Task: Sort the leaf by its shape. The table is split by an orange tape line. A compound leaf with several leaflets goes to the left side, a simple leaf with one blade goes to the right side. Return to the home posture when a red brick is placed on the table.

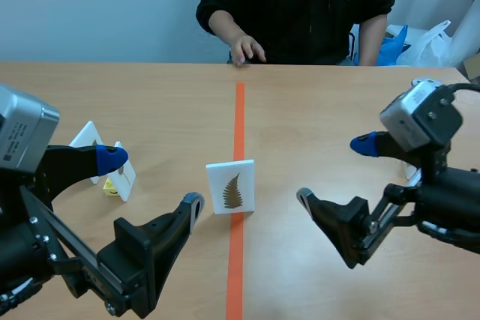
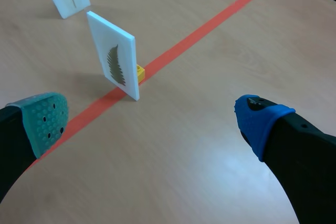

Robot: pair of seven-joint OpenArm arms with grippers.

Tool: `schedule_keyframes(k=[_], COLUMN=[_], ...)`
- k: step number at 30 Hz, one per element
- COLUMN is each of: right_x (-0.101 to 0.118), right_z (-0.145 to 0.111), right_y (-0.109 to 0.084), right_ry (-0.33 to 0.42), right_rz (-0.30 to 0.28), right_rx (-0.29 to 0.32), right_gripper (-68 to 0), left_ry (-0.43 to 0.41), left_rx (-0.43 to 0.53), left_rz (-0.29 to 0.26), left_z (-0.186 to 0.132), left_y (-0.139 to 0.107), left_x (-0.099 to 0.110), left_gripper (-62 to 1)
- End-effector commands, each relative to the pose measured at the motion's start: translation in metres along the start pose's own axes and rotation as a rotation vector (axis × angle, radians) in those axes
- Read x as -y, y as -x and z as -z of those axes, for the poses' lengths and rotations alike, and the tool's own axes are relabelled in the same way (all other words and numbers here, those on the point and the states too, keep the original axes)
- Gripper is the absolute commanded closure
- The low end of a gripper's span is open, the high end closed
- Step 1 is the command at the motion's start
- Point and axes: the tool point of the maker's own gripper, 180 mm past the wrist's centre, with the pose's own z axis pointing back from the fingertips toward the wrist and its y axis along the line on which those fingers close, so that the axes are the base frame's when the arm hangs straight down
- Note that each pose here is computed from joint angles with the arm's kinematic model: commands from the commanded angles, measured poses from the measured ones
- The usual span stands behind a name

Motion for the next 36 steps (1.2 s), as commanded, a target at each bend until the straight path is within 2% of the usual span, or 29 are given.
schedule_keyframes(k=[1, 11, 18, 23, 26, 30, 33, 36], right_x=[0.009, -0.002, -0.028, -0.048, -0.059, -0.066, -0.066, -0.067], right_z=[0.008, 0.068, 0.109, 0.13, 0.136, 0.138, 0.138, 0.138], right_y=[-0.012, 0.009, 0.013, 0.023, 0.032, 0.034, 0.034, 0.034], right_ry=[0.011, -0.046, -0.095, -0.117, -0.127, -0.136, -0.136, -0.136], right_rz=[-0.023, -0.016, -0.044, -0.069, -0.089, -0.102, -0.102, -0.102], right_rx=[0.04, 0.027, 0.021, -0.011, -0.039, -0.043, -0.043, -0.044], right_gripper=[-67.9, -67.9, -67.9, -67.9, -57.3, -45.3, -30.5, -19.0], left_ry=[0.0, -0.001, -0.001, -0.001, -0.001, -0.001, -0.001, -0.001], left_rx=[0.028, 0.029, 0.032, 0.032, 0.032, 0.032, 0.032, 0.032], left_rz=[-0.006, -0.006, -0.006, -0.006, -0.006, -0.006, -0.006, -0.006], left_z=[0.0, 0.0, 0.0, 0.0, 0.0, 0.0, 0.0, 0.0], left_y=[-0.007, -0.007, -0.007, -0.007, -0.007, -0.007, -0.007, -0.007], left_x=[0.0, 0.0, 0.0, 0.0, 0.0, 0.0, 0.0, 0.0], left_gripper=[-62.3, -62.3, -62.3, -62.3, -62.3, -62.3, -62.3, -62.3])
